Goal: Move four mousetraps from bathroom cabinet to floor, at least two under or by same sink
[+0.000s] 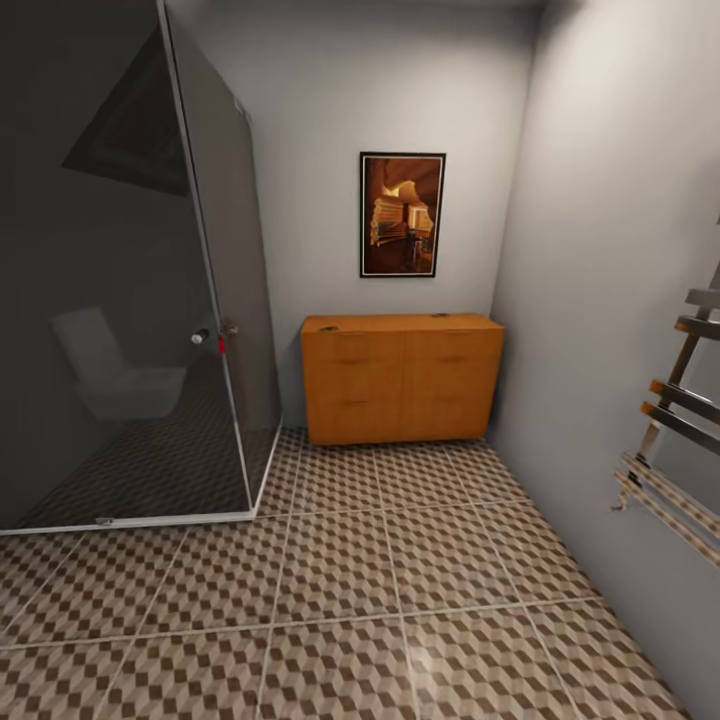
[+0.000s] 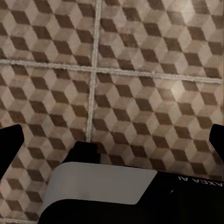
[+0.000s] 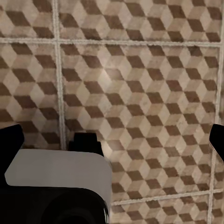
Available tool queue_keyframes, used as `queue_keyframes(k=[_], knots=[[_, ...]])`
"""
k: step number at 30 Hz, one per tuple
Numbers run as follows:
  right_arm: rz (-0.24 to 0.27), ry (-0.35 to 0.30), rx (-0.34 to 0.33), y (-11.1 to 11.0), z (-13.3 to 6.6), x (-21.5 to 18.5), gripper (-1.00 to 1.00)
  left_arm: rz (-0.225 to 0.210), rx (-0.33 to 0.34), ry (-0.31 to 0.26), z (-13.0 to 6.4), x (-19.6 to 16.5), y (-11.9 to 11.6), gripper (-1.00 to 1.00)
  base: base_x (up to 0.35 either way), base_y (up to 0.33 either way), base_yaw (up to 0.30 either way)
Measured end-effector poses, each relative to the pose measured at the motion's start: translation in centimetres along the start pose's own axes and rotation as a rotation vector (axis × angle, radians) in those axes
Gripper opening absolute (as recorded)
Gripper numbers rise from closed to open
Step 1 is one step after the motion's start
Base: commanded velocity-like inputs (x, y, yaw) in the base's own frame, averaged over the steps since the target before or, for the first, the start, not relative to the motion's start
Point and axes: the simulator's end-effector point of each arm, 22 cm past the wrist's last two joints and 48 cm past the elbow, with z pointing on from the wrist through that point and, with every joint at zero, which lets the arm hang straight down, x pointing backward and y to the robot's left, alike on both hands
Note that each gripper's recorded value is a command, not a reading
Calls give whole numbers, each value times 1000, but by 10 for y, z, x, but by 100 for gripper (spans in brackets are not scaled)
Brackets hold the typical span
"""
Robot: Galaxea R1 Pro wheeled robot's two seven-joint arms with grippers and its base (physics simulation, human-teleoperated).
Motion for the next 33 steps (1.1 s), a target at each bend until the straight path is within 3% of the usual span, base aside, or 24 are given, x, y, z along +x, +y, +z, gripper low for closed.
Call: queue_keyframes(k=[33], knots=[[1, 0, 1, 0, 0, 0, 100, 0, -1, 0, 0, 0, 0, 100, 256, 0, 0]])
